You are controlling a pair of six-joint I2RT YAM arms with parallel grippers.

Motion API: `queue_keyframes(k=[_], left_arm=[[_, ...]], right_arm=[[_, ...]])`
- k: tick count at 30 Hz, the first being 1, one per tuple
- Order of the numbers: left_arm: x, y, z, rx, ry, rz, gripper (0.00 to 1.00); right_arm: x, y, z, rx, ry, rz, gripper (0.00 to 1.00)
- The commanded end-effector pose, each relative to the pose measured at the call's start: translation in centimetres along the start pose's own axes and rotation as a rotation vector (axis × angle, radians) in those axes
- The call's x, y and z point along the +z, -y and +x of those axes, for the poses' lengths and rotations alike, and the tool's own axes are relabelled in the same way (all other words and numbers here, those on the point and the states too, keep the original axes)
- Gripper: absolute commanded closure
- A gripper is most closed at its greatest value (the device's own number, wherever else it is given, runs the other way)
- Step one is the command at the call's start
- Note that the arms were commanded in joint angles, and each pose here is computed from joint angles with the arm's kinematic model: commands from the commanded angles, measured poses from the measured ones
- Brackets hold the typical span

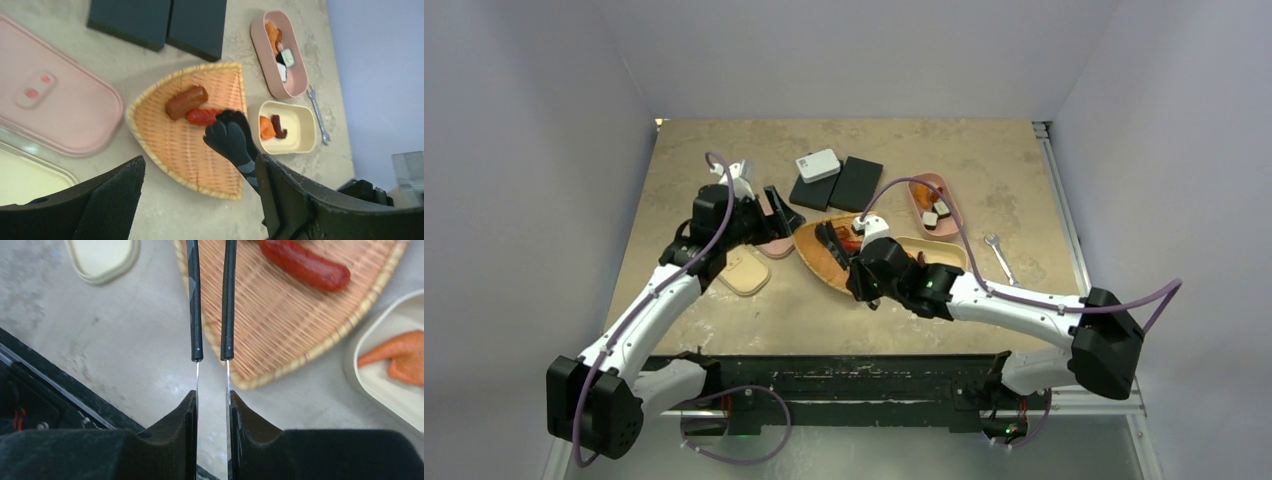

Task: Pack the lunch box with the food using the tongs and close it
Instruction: Pick up the fake food from the plate.

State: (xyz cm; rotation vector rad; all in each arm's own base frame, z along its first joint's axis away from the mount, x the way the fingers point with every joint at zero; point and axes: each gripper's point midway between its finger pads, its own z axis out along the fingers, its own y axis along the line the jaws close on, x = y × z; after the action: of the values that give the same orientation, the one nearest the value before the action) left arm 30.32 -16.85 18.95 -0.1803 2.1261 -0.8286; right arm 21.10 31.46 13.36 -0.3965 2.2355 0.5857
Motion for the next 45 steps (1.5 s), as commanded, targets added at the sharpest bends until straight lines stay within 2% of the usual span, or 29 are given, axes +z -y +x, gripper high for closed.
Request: queue_keyframes(k=[1, 5, 9, 15, 22, 26, 45], left_arm=[[-1.0, -0.3, -5.1, 0.218, 0.088, -0.104, 0.20], [-1.7, -0.6, -8.1, 0.330, 0.154, -0.183, 0.20], [-1.9, -1.9, -9.4, 0.388, 0.209, -0.260, 0.20], [-1.5, -4.3, -8.0, 0.412, 0.182, -0.325, 0.20], [-1.3, -4.7, -7.0, 0.414, 0.152, -0.318, 0.20], [-1.2, -4.8, -6.7, 0.412, 0.144, -0.312, 0.20], [-1.0, -5.1, -6.2, 0.415, 0.120, -0.316, 0.21]], right_arm=[[-1.8, 1.3, 0.1, -0.024, -0.094, -0.005, 0.78], [-2.9, 3.0, 0.2, -0.060, -0.155, 0.022, 0.78], [-3.7, 4.5, -0.4, -0.064, -0.179, 0.080, 0.77], [-4.2, 6.2, -0.8, -0.033, -0.206, 0.078, 0.76], [-3.7, 7.3, -2.2, 0.026, -0.187, -0.055, 0.76], [-3.5, 9.7, -2.5, 0.060, -0.188, -0.008, 0.75], [-1.8, 11.6, 1.7, 0.102, -0.316, 0.003, 0.75]])
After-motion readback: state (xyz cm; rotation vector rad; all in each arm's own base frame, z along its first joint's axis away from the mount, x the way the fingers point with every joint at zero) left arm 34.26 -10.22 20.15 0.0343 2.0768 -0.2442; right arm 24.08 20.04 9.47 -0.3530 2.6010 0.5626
